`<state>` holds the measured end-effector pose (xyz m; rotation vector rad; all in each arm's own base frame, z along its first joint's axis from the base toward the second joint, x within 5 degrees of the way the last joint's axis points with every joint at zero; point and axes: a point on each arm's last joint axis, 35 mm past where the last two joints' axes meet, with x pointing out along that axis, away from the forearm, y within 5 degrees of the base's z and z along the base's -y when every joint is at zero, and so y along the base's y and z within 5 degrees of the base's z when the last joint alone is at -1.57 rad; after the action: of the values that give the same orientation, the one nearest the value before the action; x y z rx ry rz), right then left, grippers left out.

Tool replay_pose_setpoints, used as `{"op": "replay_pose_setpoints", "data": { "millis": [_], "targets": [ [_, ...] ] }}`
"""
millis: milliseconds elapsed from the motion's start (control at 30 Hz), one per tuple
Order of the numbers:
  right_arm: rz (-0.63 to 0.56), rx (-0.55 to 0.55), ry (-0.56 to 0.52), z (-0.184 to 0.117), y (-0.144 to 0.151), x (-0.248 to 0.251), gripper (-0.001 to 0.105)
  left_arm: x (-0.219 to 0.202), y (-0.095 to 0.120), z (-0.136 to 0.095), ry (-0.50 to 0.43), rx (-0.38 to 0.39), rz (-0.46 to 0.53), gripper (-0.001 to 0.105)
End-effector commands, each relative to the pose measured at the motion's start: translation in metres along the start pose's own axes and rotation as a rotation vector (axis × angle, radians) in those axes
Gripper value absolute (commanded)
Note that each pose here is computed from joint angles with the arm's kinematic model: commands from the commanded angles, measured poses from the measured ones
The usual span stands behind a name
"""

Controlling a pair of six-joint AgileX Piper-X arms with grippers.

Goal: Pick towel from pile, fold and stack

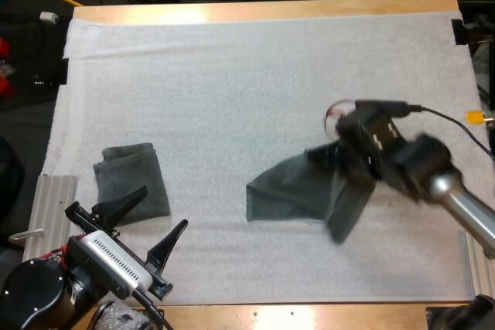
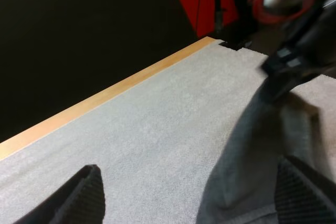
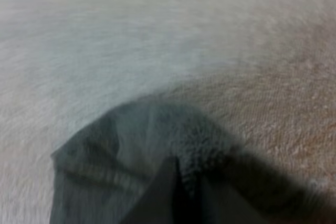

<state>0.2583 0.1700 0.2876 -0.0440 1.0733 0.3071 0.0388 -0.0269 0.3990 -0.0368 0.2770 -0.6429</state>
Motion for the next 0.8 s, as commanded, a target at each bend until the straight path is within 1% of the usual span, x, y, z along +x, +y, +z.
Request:
{"op": "replay_pose_setpoints", "data": {
  "millis": [0,33,67,100,167,233,267,367,467,567,700,767],
  "targets": [
    [0.05,0.018,-0.024,0.009,-0.006,0.0,0.023,-0.001,-0.001,0.002,-0.013,-0.004,-0.006,0.065],
    [0.066,0.033,-0.027,0.013,-0.009,0.002,0.031,-0.001,-0.001,0.002,-0.013,-0.004,-0.006,0.065],
    [0.07,0.057,-0.032,0.018,-0.017,0.007,0.044,-0.001,-0.001,0.002,-0.013,-0.004,-0.006,0.065],
    [0.066,0.074,-0.051,0.023,-0.022,0.007,0.059,-0.001,-0.001,0.002,-0.008,-0.005,-0.006,0.065],
    [0.058,0.083,-0.083,0.029,-0.029,0.003,0.074,-0.001,-0.001,0.001,-0.002,-0.006,-0.006,0.065],
    [0.037,0.102,-0.112,0.032,-0.036,-0.005,0.073,-0.001,-0.001,0.001,-0.001,-0.007,-0.006,0.065],
    [0.033,0.105,-0.131,0.033,-0.038,-0.011,0.07,-0.001,-0.001,0.001,-0.001,-0.007,-0.006,0.065],
    [0.038,0.072,-0.151,0.028,-0.036,-0.031,0.061,-0.001,-0.001,0.001,-0.001,-0.007,-0.006,0.065],
    [0.033,0.023,-0.128,0.015,-0.035,-0.053,0.055,-0.001,-0.001,0.001,-0.001,-0.007,-0.006,0.065],
    [0.024,-0.01,-0.106,0.0,-0.034,-0.078,0.054,0.0,0.0,0.0,0.003,-0.008,-0.005,0.065],
    [-0.016,-0.026,-0.101,-0.024,-0.037,-0.112,0.054,0.0,0.0,0.0,0.003,-0.008,-0.005,0.065],
    [-0.012,-0.03,-0.102,-0.034,-0.038,-0.127,0.054,0.0,0.0,0.0,0.003,-0.008,-0.005,0.065]
  ]
}}
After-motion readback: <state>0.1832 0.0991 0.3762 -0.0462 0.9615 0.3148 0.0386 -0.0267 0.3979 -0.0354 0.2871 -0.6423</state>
